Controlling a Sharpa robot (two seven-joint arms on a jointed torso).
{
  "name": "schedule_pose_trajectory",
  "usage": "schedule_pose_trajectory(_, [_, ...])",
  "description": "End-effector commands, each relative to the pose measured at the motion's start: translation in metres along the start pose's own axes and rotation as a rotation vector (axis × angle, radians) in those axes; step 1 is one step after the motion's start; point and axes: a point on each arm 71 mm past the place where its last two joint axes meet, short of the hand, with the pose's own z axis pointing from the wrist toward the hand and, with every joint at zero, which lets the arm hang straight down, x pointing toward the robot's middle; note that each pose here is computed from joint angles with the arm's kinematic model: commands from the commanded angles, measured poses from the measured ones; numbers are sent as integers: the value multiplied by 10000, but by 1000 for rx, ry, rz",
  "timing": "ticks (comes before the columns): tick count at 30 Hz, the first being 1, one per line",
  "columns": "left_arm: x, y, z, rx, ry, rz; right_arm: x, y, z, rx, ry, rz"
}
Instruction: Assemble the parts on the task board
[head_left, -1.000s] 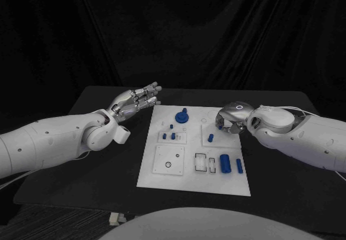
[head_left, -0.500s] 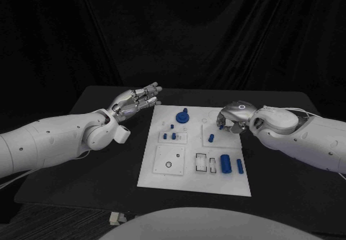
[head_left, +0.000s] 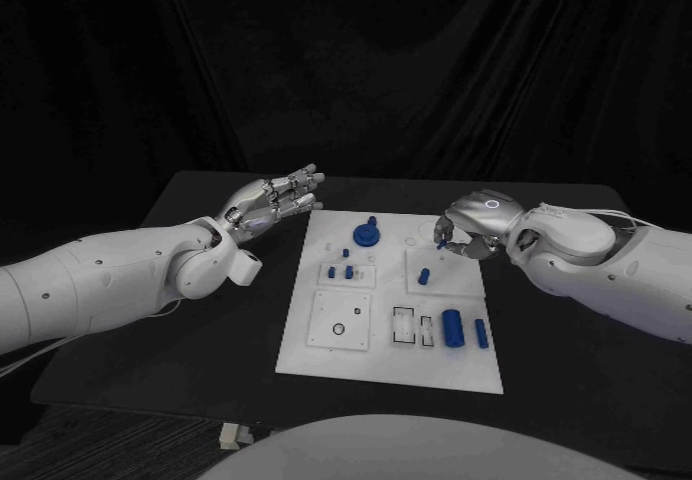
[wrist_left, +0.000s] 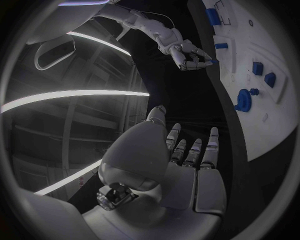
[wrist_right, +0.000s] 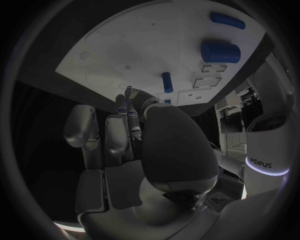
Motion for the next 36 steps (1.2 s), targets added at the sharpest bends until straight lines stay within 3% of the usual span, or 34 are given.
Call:
schedule_pose_trajectory(1, [9, -86, 0, 127, 5, -15, -135, 46, -23, 7, -53, -8])
schedule_pose_trajectory(10, [31, -63, 14, 117, 17, -25, -293, 410, -60, -78, -53, 18])
schedule_pose_trajectory(19, [15, -50, -15, 113, 12, -25, -334, 804, 77, -178, -13, 32])
schedule_pose_trajectory(26, [1, -58, -33, 122, 7, -22, -303, 1025, 200, -229, 5, 41])
schedule_pose_trajectory(36, [15, -87, -65, 146, 12, -30, -141, 1220, 371, -264, 34, 33])
